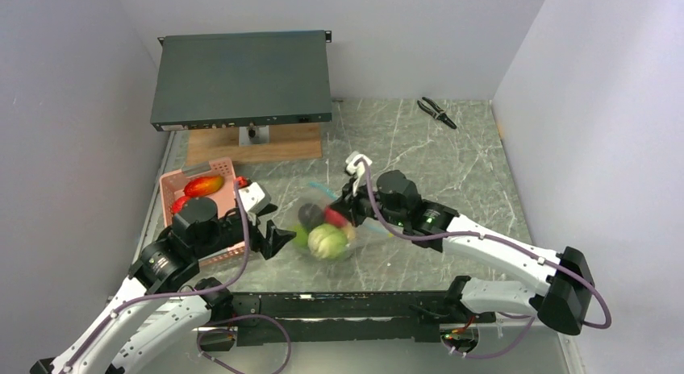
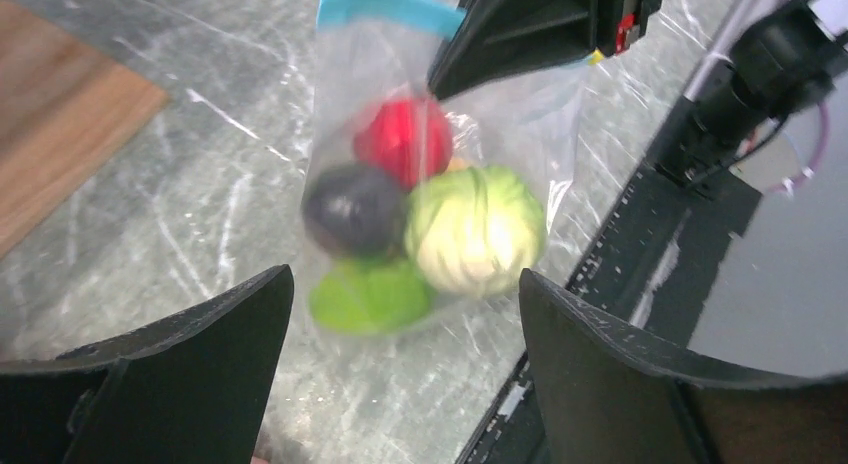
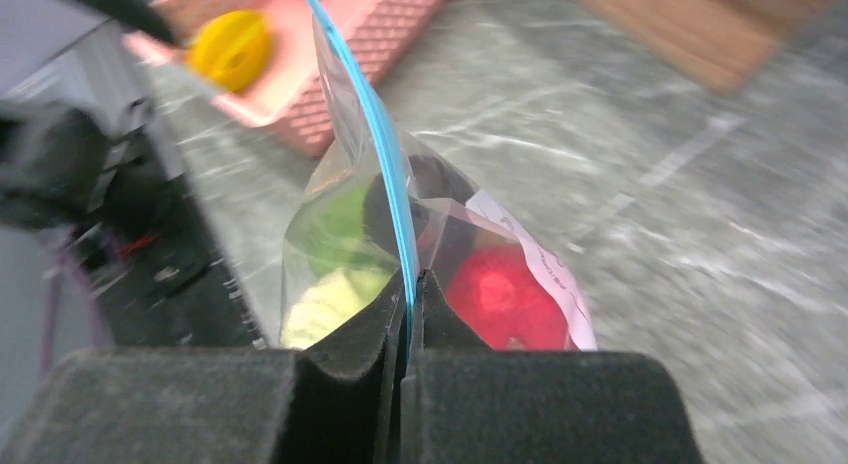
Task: Place the food in the zip-top bag and seal the zipper
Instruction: Place the zipper food storage bag at the center of the board.
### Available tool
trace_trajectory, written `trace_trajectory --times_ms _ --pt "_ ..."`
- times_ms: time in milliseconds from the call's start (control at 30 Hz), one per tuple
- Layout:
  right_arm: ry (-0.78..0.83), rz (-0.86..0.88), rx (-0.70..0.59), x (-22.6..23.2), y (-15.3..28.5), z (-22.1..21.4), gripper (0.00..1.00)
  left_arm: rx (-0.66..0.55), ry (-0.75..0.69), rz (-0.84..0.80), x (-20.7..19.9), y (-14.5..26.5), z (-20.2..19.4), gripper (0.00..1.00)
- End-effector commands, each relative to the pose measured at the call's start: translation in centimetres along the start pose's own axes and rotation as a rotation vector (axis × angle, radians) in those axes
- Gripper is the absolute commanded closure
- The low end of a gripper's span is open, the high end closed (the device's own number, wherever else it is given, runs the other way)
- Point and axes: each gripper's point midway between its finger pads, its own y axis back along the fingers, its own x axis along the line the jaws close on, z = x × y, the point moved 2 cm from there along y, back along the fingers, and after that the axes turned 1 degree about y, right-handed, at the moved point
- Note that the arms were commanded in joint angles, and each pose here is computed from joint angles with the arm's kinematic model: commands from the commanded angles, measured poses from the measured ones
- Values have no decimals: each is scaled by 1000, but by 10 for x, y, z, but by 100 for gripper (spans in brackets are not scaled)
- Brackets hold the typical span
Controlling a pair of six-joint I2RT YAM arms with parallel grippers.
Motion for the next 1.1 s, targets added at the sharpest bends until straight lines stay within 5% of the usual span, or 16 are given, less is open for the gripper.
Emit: trace_trajectory --times_ms 0,200,333,467,633,967,1067 --pt "-86 -370 -95 -70 32 23 100 -94 22 195 23 20 24 11" --pt "-90 -967 -7 -150 105 14 100 -117 42 305 36 33 25 10" --pt "-34 -1120 8 -164 134 22 100 -131 45 302 36 33 27 11" --pt "9 -1081 42 -165 122 20 100 -136 51 302 36 33 28 11" --pt "27 -899 197 -154 57 -27 100 -143 101 298 33 32 31 10" --pt "16 -698 384 -100 -21 -102 100 -114 413 704 60 108 37 8" --pt "-1 -659 392 -96 -26 -113 91 -125 477 714 55 119 33 8"
